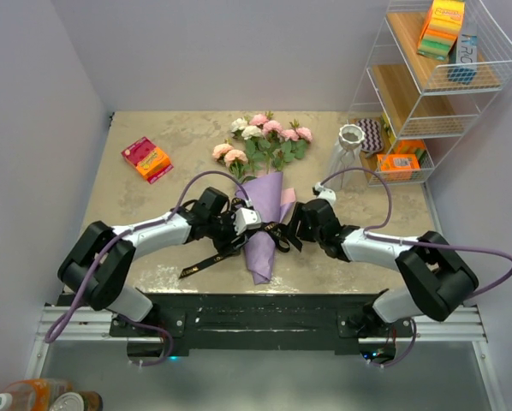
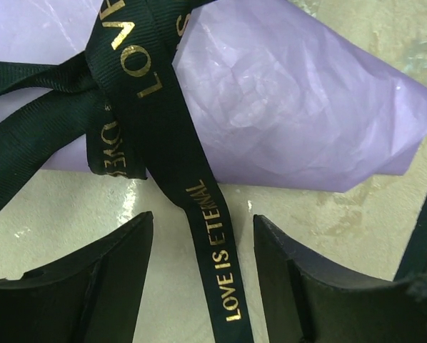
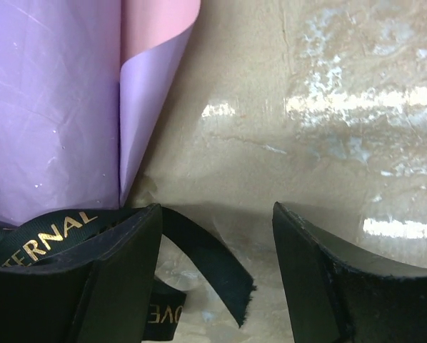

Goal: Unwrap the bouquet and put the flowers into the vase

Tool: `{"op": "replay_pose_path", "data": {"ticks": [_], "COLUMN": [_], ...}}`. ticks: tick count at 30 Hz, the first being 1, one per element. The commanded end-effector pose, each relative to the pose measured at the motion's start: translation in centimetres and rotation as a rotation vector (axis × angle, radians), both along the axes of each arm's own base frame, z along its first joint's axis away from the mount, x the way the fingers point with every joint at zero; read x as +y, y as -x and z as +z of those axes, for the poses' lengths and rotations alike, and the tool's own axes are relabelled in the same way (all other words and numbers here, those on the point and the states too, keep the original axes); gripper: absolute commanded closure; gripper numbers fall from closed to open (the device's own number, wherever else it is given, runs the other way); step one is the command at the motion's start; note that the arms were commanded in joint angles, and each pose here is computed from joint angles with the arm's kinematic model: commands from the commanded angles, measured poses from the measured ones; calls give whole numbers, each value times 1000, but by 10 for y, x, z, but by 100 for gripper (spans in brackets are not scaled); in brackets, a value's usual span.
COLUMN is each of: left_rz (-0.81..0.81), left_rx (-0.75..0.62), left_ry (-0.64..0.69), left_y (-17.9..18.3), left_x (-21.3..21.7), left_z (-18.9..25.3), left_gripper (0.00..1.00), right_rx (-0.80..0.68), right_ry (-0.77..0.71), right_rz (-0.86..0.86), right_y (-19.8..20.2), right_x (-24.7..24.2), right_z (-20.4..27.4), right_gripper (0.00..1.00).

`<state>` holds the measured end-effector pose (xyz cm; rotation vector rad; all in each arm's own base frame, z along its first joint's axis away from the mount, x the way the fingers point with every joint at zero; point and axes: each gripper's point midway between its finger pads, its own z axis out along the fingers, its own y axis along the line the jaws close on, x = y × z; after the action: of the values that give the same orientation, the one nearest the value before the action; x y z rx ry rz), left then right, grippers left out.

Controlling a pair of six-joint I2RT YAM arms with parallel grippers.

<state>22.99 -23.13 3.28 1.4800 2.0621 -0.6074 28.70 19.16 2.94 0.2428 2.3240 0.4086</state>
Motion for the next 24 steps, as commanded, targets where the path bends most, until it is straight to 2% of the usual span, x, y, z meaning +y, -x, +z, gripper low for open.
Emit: {"op": "replay_pose_path", "data": {"ticks": [1, 5, 8, 12, 14, 18, 20, 24], "left_rz": [10, 22, 38, 61, 72, 86, 87, 84], "left_rx": [-20, -23, -40, -64, -76, -88, -91, -85], "left_ry": [8, -20, -36, -50, -58, -65, -68, -72], "left_y": [-6, -6, -10, -15, -18, -22, -24, -24], "left_x": [-4, 0, 3, 7, 8, 9, 8, 8], "left_z": [-8, -20, -24, -25, -25, -23, -21, -20], "left_gripper": [37, 37, 42, 63, 69, 92, 99, 100], "right_rx": [-87, -92, -103, -145, -156, -169, -182, -228], "right_ry": [-21, -41, -47, -38, -30, 2, 3, 3], "right_rz": [59, 122, 163, 189, 196, 211, 216, 258], "right_y": [-17, -15, -8, -2, -2, -9, -16, -25], "right_x": [18, 30, 35, 32, 31, 34, 38, 49], "right_z": [17, 16, 17, 25, 25, 24, 25, 32], "right_gripper": [34, 36, 36, 36, 36, 36, 36, 37]}}
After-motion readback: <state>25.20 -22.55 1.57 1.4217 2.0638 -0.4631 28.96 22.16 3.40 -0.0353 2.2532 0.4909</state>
